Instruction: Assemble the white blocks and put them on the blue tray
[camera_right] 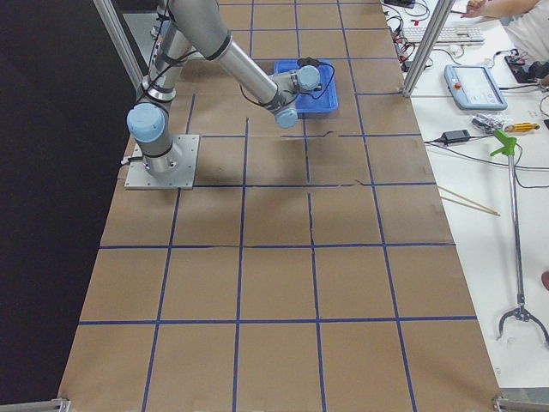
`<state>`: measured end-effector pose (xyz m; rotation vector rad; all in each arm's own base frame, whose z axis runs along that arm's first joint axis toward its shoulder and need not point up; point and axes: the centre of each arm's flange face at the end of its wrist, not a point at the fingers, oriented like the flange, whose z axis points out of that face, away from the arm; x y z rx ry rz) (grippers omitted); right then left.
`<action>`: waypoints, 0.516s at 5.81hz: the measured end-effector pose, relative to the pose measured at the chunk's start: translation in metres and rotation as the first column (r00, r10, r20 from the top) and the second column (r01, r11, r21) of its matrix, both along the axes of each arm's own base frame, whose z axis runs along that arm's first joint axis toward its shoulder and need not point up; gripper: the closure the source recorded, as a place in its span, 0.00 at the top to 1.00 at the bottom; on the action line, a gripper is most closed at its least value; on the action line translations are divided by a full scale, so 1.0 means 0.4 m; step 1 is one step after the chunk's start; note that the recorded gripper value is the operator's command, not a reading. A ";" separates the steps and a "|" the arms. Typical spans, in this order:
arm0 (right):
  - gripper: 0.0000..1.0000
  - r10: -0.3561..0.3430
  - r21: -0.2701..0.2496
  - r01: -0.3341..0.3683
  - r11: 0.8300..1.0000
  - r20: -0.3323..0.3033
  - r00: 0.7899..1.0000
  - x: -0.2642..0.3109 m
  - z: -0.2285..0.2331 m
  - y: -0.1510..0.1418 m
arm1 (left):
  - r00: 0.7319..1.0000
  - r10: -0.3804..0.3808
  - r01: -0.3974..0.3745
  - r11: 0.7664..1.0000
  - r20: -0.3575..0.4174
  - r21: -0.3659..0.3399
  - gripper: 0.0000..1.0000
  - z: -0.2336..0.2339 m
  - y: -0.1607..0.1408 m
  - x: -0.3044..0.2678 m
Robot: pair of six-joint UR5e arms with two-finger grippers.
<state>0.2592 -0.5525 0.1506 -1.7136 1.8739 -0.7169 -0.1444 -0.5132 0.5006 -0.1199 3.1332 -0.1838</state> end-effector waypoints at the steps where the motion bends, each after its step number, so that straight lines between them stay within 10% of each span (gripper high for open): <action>1: 0.25 0.001 -0.001 -0.001 1.000 0.001 1.000 0.001 0.000 0.000 | 1.000 0.001 -0.001 1.000 -0.002 -0.001 0.99 0.001 0.000 -0.001; 3: 0.25 0.002 0.003 -0.002 1.000 0.000 1.000 0.002 -0.004 0.001 | 1.000 0.002 -0.002 1.000 -0.008 -0.004 0.99 0.004 0.002 -0.002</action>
